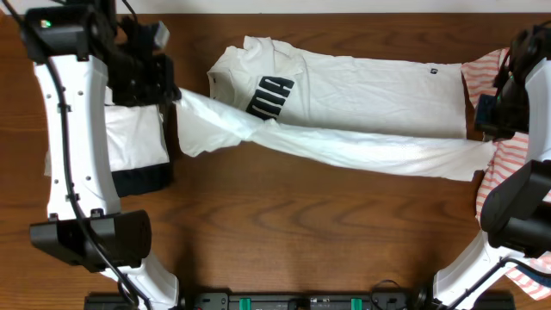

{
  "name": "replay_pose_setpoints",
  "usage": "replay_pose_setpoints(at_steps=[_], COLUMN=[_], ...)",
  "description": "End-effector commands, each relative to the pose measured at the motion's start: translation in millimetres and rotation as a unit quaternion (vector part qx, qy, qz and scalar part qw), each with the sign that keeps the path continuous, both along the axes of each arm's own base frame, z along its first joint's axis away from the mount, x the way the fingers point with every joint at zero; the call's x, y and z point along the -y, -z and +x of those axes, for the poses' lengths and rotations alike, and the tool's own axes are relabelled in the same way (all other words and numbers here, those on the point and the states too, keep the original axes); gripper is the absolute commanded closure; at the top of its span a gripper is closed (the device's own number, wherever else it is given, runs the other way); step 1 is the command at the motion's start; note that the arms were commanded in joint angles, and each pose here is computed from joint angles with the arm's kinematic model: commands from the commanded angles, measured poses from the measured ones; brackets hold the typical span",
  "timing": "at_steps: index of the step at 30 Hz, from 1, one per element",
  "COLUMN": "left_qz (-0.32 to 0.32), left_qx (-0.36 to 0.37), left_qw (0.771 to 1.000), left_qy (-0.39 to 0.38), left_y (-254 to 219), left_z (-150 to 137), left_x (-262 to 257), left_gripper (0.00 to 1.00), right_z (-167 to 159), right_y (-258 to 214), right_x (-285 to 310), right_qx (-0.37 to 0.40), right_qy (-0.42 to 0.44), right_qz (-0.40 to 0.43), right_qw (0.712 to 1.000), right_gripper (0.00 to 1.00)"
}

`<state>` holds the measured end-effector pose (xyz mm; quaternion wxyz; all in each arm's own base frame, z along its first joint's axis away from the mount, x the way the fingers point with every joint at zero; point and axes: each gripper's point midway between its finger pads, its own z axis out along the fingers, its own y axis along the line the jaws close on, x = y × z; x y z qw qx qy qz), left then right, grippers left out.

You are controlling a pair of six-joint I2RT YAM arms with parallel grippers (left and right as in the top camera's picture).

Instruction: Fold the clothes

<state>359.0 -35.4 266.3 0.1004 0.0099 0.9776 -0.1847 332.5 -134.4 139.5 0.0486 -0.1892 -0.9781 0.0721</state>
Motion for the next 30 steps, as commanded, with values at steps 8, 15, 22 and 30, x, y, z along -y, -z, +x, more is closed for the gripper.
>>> replay_pose_setpoints(at_steps=[8, 15, 22, 30], left_qz=[-0.001, 0.000, 0.136, 0.173], left_qx=[-0.175, -0.277, -0.313, -0.165], left_qw=[0.983, 0.958, 0.940, 0.970], left_qy=[0.060, 0.080, 0.008, -0.045], left_y=[69.0, 106.0, 137.1, 155.7], left_z=[-65.4, -108.5, -117.2, -45.1], left_x=[32.5, 42.2, -0.7, -12.9], left_gripper=[0.94, 0.94, 0.94, 0.94], right_z=[-29.5, -37.6, -37.8, -18.4], right_y=[41.1, 50.4, 50.2, 54.2], right_x=[-13.0, -15.4, -14.5, 8.9], right_qx=[-0.058, -0.072, -0.072, -0.022], right_qy=[0.004, 0.008, 0.008, 0.049], right_qz=[0.036, 0.040, 0.039, -0.001], right_qw=[0.998, 0.997, 0.997, 0.999], right_gripper=[0.99, 0.99, 0.99, 0.99])
